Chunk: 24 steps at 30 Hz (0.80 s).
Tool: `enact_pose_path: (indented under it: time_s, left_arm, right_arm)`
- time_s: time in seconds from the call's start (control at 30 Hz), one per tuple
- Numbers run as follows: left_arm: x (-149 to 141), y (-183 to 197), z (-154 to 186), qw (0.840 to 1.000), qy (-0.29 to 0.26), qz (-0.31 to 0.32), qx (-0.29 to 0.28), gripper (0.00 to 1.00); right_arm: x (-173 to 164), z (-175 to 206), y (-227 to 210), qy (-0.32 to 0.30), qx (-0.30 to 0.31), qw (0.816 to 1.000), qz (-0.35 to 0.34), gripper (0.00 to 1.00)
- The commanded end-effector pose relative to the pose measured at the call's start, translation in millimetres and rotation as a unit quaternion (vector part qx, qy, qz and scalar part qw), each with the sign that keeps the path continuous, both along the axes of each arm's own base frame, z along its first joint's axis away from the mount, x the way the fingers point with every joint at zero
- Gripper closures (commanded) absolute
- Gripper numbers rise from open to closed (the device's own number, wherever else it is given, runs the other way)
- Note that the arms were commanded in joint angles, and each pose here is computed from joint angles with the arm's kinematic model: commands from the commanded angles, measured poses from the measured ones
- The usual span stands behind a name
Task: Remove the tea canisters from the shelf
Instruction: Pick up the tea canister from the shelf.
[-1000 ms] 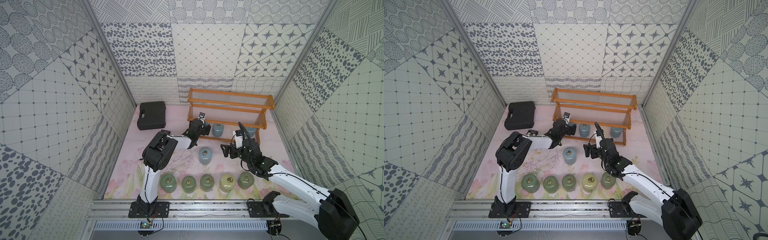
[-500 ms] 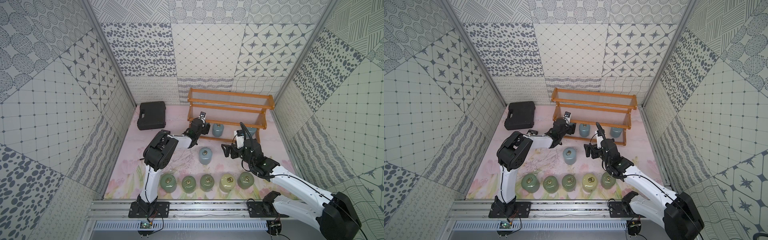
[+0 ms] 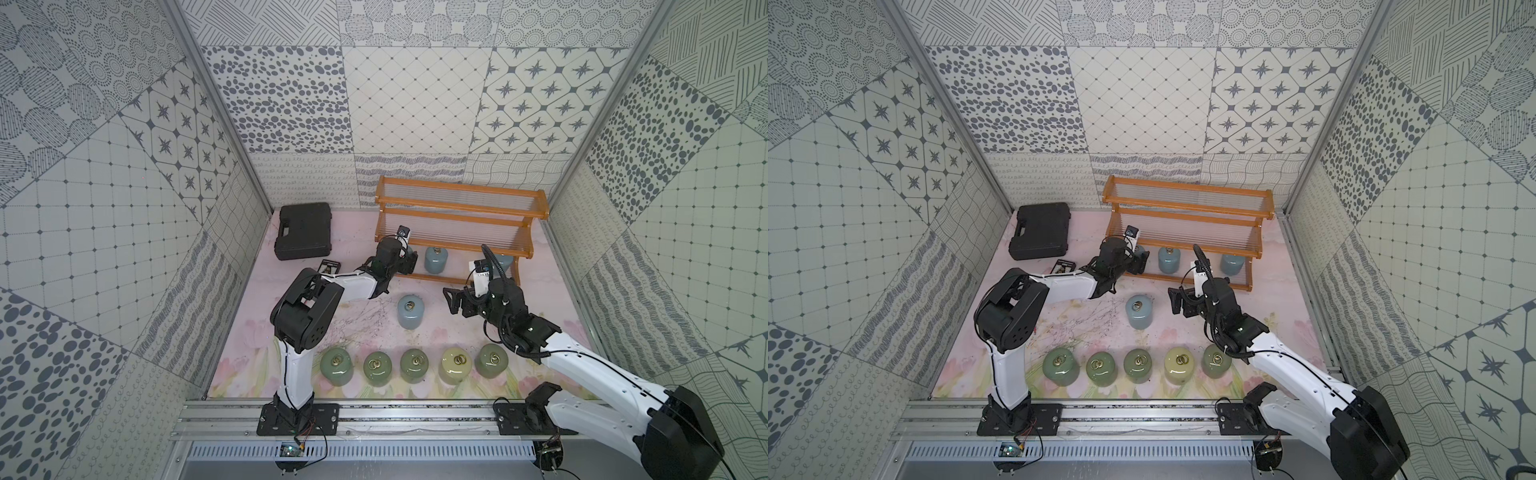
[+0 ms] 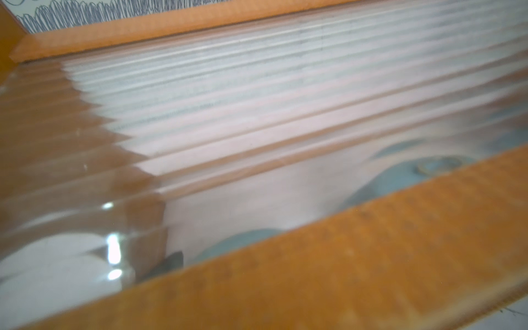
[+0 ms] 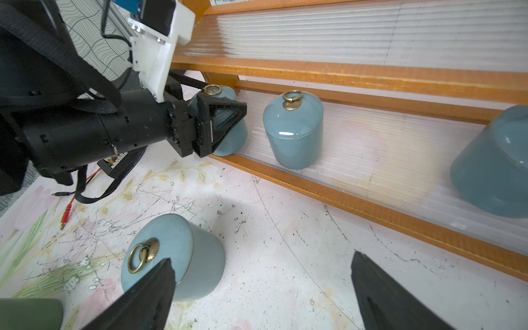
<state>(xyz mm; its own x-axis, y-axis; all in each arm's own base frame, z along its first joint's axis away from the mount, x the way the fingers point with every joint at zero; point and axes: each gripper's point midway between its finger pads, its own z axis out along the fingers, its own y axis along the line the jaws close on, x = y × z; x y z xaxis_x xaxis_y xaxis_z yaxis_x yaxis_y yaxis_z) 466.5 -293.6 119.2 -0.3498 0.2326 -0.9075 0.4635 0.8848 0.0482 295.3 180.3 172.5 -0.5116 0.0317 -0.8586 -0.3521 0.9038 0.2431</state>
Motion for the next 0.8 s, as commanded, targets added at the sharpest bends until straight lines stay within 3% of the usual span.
enact_pose_path:
  time_s: [0.0, 0.77]
  left_arm:
    - [-3, -3, 56, 0.996, -0.07, -0.019, -0.046, 0.28]
    - [-97, 71, 27, 0.998, -0.018, 0.033, -0.055, 0.31]
  right_arm:
    - [0, 8, -1, -0.013, 0.016, 1.0, -0.004, 0.0]
    - [3, 5, 9, -0.005, 0.033, 0.999, 0.009, 0.0]
